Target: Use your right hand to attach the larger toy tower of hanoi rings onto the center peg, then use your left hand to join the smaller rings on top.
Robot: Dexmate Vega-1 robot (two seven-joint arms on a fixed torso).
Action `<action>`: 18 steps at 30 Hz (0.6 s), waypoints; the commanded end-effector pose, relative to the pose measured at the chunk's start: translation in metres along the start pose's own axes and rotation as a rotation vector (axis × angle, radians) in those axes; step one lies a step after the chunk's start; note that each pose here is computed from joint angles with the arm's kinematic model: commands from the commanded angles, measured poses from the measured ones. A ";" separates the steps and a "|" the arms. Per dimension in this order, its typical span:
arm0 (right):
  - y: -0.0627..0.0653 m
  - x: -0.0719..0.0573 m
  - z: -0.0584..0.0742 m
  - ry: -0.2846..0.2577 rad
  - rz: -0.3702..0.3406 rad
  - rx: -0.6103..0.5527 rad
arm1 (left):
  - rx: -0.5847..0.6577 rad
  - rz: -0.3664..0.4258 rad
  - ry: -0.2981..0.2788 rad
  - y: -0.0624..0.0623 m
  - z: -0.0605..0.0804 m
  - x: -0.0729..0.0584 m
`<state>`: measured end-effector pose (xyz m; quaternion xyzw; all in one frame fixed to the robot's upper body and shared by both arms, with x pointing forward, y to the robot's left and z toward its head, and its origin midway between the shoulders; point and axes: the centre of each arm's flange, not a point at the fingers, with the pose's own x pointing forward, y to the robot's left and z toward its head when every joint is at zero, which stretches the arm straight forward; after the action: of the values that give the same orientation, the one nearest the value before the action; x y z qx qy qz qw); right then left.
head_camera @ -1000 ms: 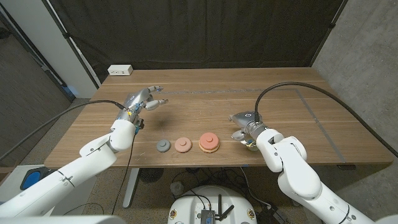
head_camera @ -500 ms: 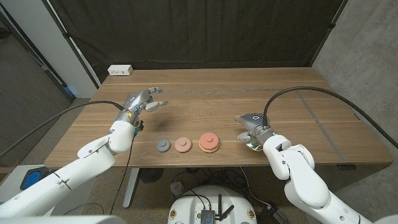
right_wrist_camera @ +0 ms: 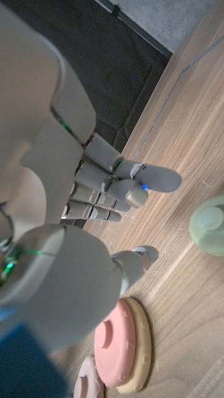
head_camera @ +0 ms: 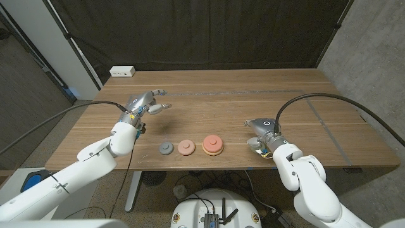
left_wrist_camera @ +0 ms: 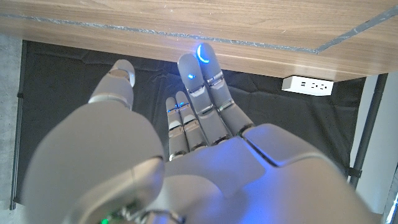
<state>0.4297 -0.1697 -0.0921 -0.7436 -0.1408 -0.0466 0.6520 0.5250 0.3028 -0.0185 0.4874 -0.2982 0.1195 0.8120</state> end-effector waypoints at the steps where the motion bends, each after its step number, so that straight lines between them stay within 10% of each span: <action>1: 0.002 -0.003 0.000 0.019 -0.019 0.015 | 0.097 -0.070 -0.007 0.012 0.007 0.001; 18: 0.004 -0.001 0.004 0.026 -0.024 0.027 | 0.267 -0.230 -0.088 0.031 0.021 0.012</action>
<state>0.4282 -0.1685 -0.0954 -0.7356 -0.1419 -0.0577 0.6599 0.5152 0.3011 0.0045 0.5771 -0.2709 0.0770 0.7666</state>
